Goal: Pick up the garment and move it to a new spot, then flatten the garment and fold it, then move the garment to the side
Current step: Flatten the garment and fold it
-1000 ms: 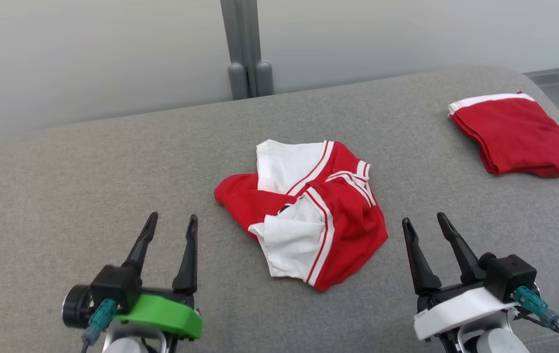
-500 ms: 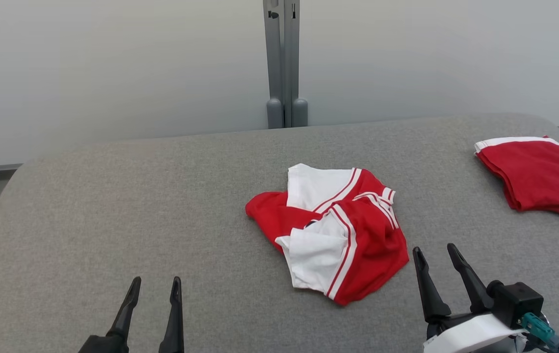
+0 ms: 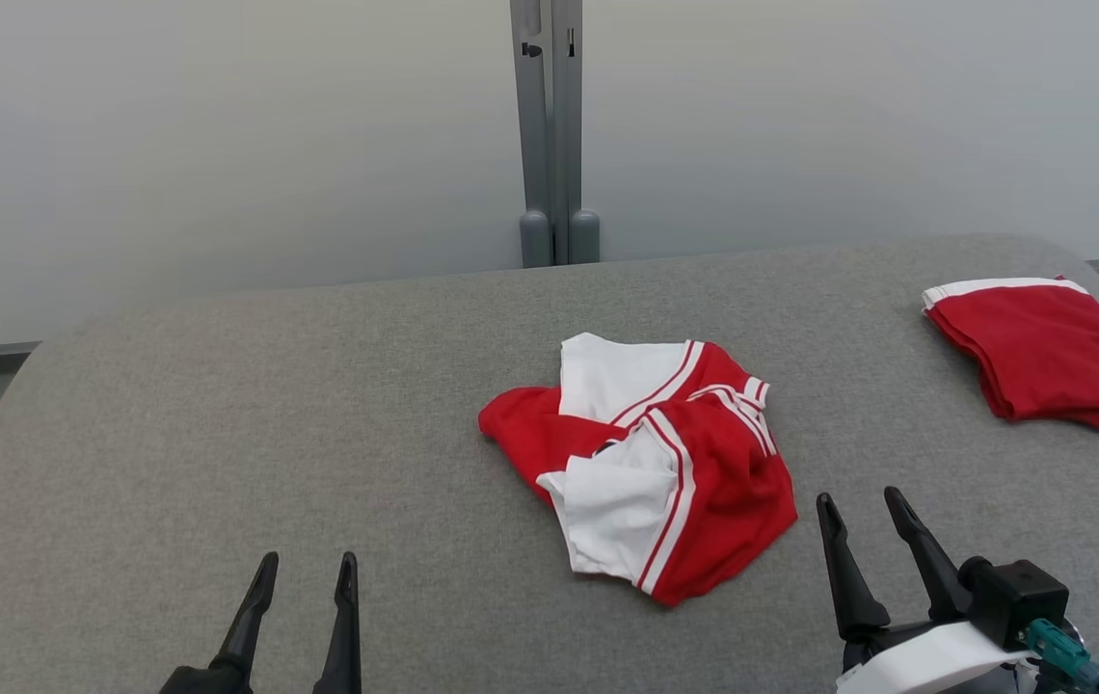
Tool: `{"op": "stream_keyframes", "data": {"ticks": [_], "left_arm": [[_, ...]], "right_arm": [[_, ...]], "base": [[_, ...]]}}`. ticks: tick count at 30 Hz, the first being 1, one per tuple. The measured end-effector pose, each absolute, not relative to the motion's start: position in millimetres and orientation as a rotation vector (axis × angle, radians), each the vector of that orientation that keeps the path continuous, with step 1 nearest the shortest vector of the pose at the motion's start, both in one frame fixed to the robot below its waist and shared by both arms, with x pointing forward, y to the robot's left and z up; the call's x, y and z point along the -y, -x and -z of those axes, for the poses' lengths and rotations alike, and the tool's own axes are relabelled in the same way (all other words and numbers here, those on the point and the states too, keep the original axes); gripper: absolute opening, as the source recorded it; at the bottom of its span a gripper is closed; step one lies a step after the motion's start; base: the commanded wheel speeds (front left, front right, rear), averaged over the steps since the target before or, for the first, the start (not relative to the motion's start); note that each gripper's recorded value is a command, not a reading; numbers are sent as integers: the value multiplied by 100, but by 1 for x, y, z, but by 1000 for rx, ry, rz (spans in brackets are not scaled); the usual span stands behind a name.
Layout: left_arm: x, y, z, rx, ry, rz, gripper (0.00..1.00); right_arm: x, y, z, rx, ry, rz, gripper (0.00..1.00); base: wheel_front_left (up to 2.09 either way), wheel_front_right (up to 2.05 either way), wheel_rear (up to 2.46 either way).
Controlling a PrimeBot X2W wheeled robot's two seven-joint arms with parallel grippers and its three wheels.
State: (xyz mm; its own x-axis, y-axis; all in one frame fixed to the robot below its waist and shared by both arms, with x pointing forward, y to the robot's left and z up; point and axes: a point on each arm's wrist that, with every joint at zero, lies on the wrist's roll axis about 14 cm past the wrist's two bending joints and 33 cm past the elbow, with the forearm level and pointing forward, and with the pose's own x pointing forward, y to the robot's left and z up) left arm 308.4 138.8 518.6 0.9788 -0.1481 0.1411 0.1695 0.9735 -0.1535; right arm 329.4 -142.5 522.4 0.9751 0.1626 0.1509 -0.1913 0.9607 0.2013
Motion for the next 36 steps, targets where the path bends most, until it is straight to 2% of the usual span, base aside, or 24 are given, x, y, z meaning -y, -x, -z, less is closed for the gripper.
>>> {"op": "stream_keyframes", "data": {"ticks": [36], "left_arm": [[-131,-310,-516,120,164,174,100]], "right_arm": [[144,-330,-520,128,-224,-170,100]], "base": [[0,0,0]]}}
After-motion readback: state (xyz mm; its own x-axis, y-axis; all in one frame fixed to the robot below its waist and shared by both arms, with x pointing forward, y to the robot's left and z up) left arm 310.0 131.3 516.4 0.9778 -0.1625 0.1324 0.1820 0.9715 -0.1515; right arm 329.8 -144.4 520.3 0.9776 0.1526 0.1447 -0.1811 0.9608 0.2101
